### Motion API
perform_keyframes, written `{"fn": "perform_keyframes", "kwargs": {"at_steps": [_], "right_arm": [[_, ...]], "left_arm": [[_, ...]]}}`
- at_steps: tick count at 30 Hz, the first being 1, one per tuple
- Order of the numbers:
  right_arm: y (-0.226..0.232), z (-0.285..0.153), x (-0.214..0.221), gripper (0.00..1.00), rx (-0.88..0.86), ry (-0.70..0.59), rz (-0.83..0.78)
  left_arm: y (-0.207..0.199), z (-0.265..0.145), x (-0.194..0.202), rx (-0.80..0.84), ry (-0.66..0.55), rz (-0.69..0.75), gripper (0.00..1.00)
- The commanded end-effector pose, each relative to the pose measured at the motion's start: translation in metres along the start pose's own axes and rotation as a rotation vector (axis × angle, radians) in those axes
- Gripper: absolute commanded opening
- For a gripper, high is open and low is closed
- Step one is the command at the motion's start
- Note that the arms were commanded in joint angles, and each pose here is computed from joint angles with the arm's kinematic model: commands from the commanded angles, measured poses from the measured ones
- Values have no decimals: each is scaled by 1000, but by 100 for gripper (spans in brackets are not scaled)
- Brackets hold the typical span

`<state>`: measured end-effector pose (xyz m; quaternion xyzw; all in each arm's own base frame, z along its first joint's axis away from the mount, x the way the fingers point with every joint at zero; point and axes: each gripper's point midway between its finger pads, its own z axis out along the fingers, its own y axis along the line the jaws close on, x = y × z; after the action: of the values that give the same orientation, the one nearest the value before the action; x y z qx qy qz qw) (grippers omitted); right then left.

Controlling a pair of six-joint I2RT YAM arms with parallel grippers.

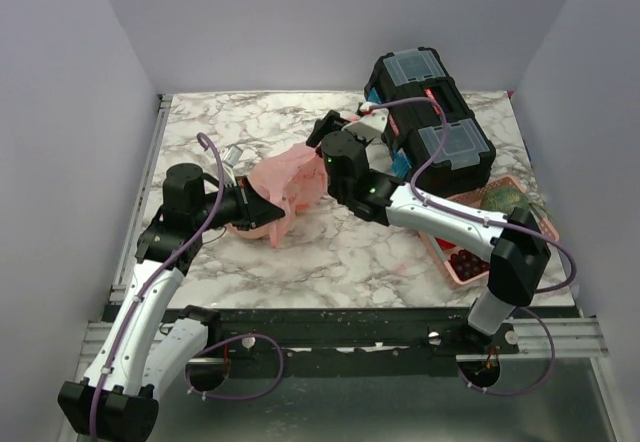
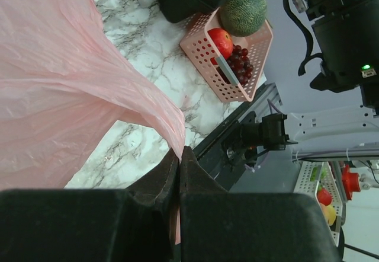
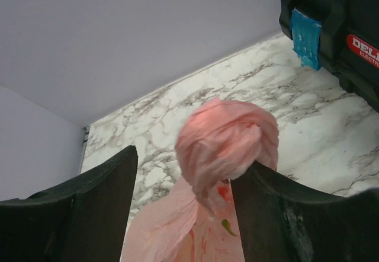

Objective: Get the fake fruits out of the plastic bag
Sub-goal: Adjust the plastic bag at the center of the board.

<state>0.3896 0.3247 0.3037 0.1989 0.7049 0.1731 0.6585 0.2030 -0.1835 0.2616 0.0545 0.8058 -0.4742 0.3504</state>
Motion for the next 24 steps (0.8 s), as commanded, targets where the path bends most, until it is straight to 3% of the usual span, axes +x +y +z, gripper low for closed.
{"fn": "perform_keyframes", "kwargs": {"at_steps": [1, 5, 10, 17, 19, 24], "right_arm": [[-21, 10, -10, 56, 60, -66, 1], [-40, 2, -12, 30, 63, -61, -4], [-58, -2, -11, 16, -75, 27, -35], [-66, -8, -1, 8, -408, 173, -95], [-57, -15, 8, 1, -522, 229, -150], [-36, -46, 47, 1, -861, 407, -297]], "left_arm": [[-1, -7, -3, -19, -24, 36, 0], [10, -13, -9, -109, -82, 56, 0], [23, -19, -18, -209, -118, 69, 0], [26, -17, -15, -207, -104, 70, 0], [26, -15, -12, -200, -93, 66, 0], [34, -9, 0, -195, -45, 28, 0]]}}
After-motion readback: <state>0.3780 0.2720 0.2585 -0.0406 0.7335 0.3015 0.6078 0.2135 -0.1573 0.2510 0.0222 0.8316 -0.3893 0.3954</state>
